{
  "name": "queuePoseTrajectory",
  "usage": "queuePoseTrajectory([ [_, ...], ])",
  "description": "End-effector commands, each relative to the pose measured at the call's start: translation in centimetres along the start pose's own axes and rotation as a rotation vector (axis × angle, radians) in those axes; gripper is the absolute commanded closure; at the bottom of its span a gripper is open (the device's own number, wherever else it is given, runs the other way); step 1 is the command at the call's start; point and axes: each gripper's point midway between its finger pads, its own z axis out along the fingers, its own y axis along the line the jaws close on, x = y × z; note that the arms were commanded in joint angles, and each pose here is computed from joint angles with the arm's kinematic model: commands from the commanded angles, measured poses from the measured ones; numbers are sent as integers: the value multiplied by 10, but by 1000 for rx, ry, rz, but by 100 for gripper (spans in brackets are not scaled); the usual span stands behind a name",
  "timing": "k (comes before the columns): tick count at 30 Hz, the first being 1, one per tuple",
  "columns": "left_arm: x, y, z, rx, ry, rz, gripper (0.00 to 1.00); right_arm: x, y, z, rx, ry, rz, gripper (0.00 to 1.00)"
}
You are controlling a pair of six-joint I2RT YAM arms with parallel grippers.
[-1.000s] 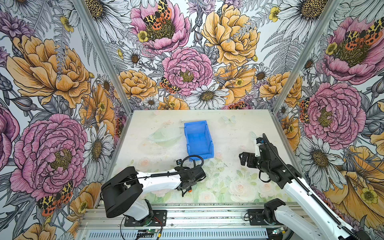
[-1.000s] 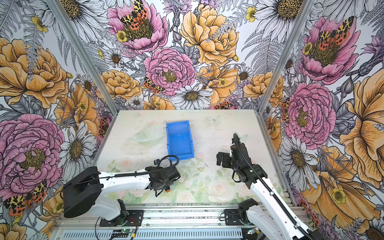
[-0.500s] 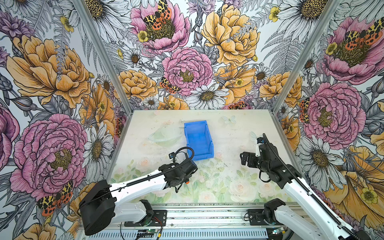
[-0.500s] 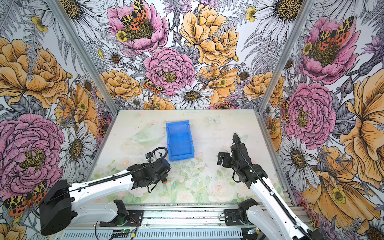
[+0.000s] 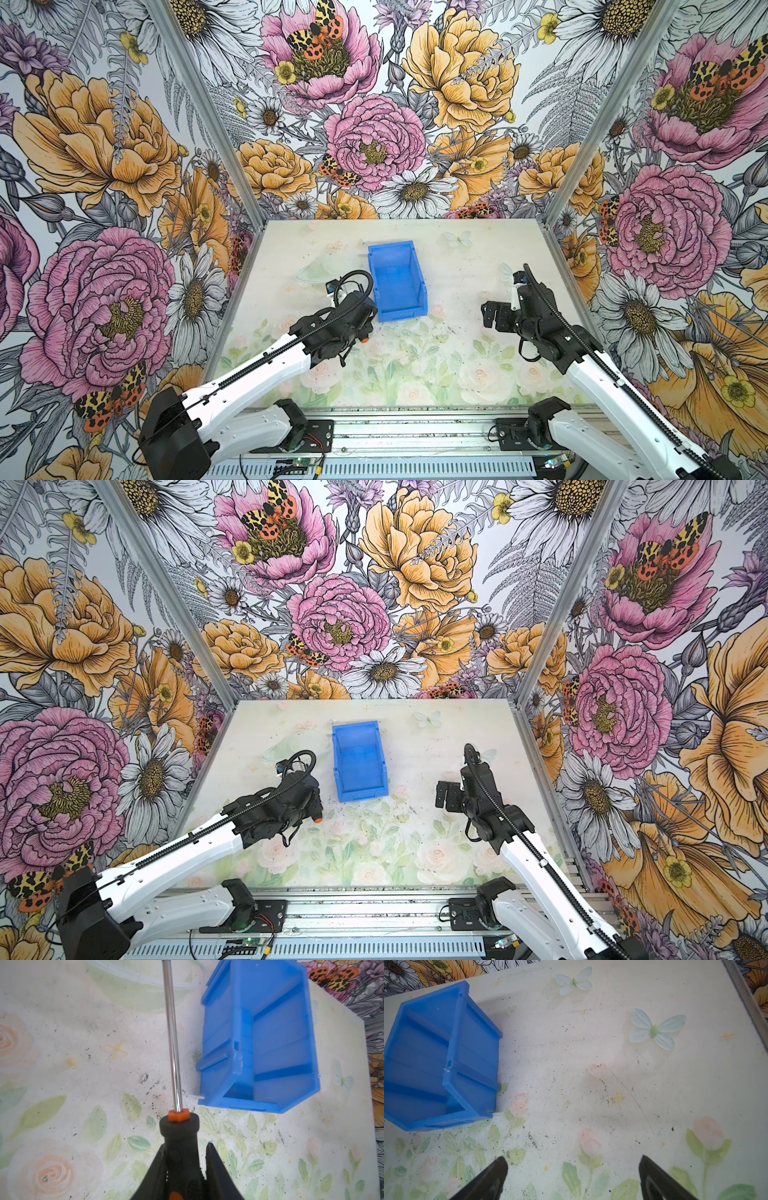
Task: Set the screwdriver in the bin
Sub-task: 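Lift the screwdriver with the left gripper and carry it over the blue bin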
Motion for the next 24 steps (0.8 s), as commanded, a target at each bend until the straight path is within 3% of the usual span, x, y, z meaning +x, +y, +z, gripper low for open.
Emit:
queuePoseTrajectory([
  [1,-20,-18,-5,27,-38,67,100,-14,3,-6,0,-40,-18,1],
  [11,-34,-70,19,52,-14,139,100,-8,-1,-6,6,-49,19,1],
  [24,-55,-146,101,101,81,204,100,-25,-10,-1,82,-63,-4,0],
])
